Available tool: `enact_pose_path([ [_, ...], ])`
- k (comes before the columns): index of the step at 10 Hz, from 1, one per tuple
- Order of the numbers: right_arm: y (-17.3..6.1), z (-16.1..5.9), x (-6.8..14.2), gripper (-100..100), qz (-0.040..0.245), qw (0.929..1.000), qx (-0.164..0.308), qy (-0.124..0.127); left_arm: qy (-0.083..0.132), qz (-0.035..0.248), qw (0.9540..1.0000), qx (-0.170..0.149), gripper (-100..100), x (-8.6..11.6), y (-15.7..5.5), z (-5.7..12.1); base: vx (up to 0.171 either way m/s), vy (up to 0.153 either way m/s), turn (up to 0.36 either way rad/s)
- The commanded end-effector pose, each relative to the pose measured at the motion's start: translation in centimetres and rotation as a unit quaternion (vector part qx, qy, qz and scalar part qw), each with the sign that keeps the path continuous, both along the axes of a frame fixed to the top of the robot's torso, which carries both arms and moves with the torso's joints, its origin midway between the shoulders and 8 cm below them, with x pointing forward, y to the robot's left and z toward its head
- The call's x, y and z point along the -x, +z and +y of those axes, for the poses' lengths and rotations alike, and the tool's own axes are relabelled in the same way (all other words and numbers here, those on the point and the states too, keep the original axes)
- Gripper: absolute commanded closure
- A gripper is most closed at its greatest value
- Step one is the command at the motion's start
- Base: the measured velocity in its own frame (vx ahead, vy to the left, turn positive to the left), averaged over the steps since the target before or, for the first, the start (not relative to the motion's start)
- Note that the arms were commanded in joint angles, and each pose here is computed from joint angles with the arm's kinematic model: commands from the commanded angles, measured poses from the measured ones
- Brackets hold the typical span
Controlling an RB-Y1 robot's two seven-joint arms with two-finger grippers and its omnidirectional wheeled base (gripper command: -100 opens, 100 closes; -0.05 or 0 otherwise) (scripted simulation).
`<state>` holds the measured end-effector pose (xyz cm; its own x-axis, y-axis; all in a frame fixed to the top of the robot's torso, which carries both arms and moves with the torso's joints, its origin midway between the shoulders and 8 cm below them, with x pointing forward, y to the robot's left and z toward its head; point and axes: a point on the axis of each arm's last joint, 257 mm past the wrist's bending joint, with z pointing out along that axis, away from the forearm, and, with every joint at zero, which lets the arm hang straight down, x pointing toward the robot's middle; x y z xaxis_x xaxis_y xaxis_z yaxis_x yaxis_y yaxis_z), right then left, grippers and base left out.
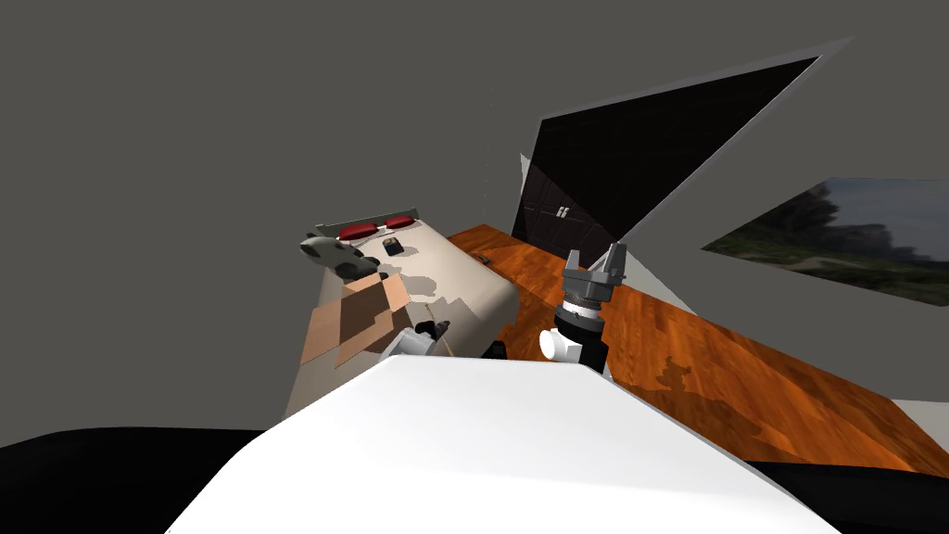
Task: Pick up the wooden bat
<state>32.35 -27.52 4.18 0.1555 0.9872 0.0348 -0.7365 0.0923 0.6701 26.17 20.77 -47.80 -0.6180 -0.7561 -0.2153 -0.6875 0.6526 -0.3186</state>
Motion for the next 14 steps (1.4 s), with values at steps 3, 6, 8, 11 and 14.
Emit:
enact_pose_path([
  [3, 0.0, 0.0, 0.0, 0, 0.000, 1.0000, 0.000, 0.000, -0.020, 0.050, 0.9982, -0.028, -100, 2.8, -1.5, 1.3, 0.043, 0.017, -0.084],
  [6, 0.0, 0.0, 0.0, 0, 0.000, 1.0000, 0.000, 0.000, -0.023, 0.057, 0.9976, -0.032, 0, 3.1, -1.7, 1.5, 0.019, 0.006, -0.033],
  [8, 0.0, 0.0, 0.0, 0, 0.000, 1.0000, 0.000, 0.000, -0.019, 0.056, 0.9978, -0.031, -100, 3.0, -2.7, 1.6, 0.000, 0.004, -0.043],
  [11, 0.0, 0.0, 0.0, 0, 0.000, 1.0000, 0.000, 0.000, -0.013, 0.056, 0.9979, -0.030, -100, 2.8, -4.1, 1.8, -0.001, 0.005, -0.038],
  [14, 0.0, 0.0, 0.0, 0, 0.000, 1.0000, 0.000, 0.000, -0.014, 0.056, 0.9979, -0.030, 100, 2.8, -3.8, 1.8, 0.000, 0.000, 0.000],
])
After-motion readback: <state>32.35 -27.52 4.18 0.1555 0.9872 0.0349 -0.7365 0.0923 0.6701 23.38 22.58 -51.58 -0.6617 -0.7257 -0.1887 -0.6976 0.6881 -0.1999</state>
